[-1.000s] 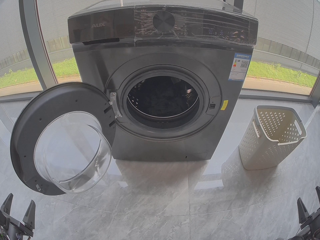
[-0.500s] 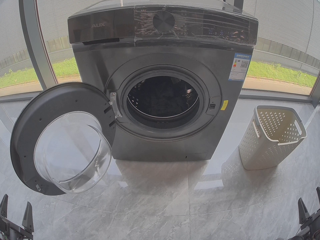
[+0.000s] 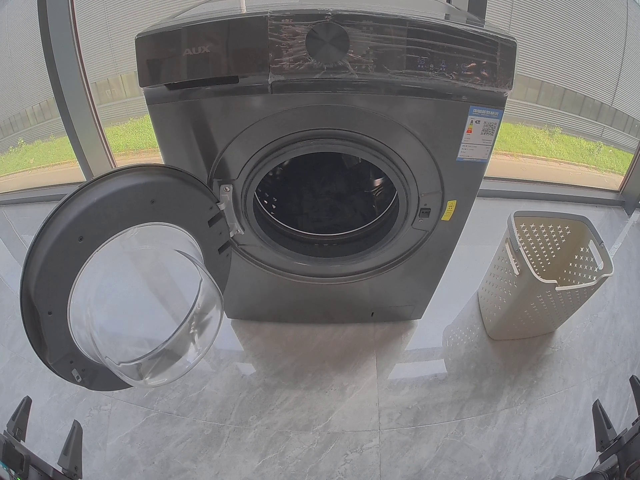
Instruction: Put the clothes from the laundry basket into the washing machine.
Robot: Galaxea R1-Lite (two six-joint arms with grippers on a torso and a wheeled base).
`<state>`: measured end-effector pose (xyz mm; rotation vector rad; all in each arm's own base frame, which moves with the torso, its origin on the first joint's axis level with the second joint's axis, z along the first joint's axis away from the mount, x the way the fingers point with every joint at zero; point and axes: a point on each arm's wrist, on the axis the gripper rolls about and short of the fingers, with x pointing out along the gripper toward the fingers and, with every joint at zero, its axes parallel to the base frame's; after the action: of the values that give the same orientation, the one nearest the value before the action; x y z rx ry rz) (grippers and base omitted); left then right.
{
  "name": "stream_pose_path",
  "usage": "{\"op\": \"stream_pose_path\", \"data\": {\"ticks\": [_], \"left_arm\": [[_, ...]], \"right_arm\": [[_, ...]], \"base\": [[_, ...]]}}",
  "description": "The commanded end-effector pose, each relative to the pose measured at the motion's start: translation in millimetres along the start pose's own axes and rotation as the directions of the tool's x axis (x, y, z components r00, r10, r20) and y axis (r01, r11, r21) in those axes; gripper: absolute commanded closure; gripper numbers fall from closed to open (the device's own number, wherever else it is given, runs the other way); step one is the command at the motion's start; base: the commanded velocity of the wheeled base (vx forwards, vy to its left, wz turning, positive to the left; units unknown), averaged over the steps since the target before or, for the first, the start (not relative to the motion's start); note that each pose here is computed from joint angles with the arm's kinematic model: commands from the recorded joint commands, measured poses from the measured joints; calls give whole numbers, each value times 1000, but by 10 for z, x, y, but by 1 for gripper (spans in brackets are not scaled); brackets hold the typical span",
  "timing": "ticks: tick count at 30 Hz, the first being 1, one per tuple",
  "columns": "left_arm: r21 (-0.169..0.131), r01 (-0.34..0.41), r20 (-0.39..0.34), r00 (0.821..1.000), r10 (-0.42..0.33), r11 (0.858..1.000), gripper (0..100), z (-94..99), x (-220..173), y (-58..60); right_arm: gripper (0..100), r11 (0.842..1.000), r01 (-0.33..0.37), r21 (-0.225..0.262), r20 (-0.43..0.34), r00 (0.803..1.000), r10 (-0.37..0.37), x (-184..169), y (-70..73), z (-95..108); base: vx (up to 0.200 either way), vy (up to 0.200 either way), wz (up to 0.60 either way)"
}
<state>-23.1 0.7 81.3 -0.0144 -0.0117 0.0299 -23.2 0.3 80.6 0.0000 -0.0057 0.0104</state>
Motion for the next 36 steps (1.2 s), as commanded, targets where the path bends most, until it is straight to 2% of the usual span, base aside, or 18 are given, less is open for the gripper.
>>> {"op": "stream_pose_path", "data": {"ticks": [1, 5, 11, 26, 36], "left_arm": [[13, 16, -10, 1000, -16, 1000, 0, -54, 1, -3], [5, 18, -10, 1000, -18, 1000, 0, -54, 1, -3], [1, 16, -9, 1000, -16, 1000, 0, -52, 1, -3], [2, 16, -10, 1000, -16, 1000, 0, -54, 1, -3], [1, 16, -10, 1000, -16, 1000, 0, -54, 1, -3]], "right_arm": [[0, 1000, -2, 0, -6, 1000, 2, 4, 0, -52], [0, 1000, -2, -1, -6, 1000, 2, 4, 0, -52], [0, 1000, -2, 0, -6, 1000, 2, 4, 0, -52], [0, 1000, -2, 0, -6, 1000, 2, 4, 0, -52], [0, 1000, -2, 0, -6, 1000, 2, 4, 0, -52]], "base": [[0, 0, 0], [0, 0, 0], [-200, 0, 0], [-40, 0, 0], [0, 200, 0]]}}
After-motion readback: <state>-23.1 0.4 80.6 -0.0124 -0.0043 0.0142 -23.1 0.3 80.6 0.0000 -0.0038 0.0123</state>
